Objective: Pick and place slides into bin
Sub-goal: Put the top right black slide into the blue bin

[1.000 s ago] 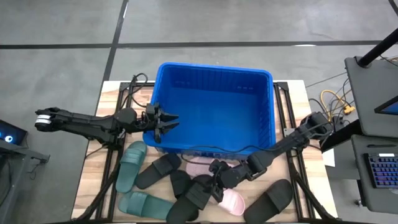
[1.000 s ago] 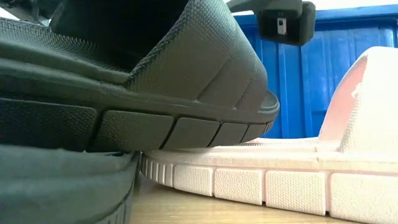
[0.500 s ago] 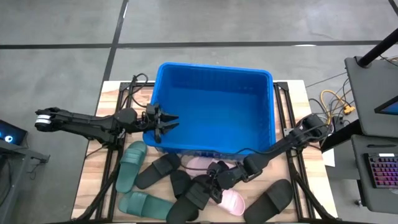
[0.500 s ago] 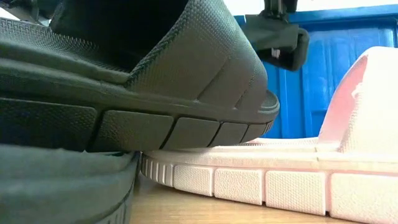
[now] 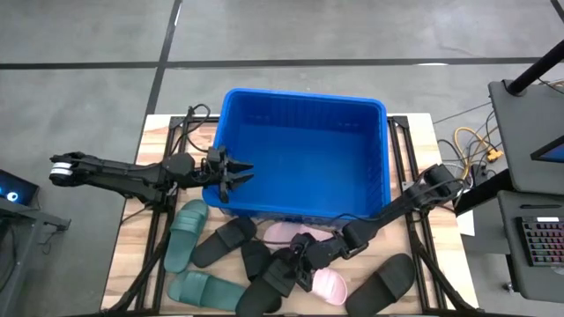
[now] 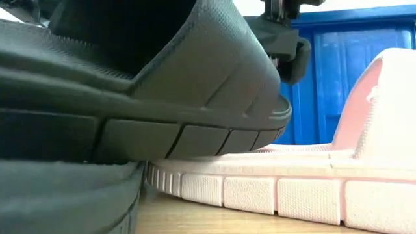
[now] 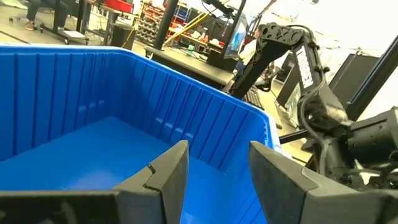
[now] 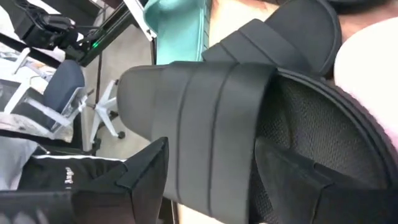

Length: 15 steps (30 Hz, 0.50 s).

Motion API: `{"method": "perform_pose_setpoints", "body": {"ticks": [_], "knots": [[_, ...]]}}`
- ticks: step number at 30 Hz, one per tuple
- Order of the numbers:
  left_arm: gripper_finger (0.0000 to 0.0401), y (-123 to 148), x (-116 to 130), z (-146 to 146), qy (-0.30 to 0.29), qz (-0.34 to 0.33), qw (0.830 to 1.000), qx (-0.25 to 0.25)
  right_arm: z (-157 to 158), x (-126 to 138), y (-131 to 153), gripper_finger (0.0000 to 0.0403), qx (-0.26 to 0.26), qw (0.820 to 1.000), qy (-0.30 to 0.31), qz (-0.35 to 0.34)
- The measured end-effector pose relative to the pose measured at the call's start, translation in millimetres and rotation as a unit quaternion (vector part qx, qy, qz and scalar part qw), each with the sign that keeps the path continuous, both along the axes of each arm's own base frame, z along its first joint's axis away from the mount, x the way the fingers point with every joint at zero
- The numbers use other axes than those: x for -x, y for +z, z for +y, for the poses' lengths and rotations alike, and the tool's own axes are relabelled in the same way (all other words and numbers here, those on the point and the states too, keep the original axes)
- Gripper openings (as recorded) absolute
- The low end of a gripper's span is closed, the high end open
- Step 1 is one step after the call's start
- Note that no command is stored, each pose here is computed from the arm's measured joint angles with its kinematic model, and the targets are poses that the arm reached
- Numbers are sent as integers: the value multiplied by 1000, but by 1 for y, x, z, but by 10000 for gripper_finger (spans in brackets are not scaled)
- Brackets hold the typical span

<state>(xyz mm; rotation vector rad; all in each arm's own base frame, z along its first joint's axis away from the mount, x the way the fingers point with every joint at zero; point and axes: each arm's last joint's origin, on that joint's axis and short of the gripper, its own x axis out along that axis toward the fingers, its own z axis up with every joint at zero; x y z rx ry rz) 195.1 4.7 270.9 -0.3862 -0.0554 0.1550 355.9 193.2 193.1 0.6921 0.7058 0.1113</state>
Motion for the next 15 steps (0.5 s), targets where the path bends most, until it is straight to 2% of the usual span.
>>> {"method": "perform_pose_setpoints", "body": {"ticks": [8,15], "knots": [[153,0,0,0,0,0,1000,0,-3,5,-14,230,-4,1000,-4,11],[153,0,0,0,0,1,1000,0,-2,5,-15,230,-46,998,8,-30]]}}
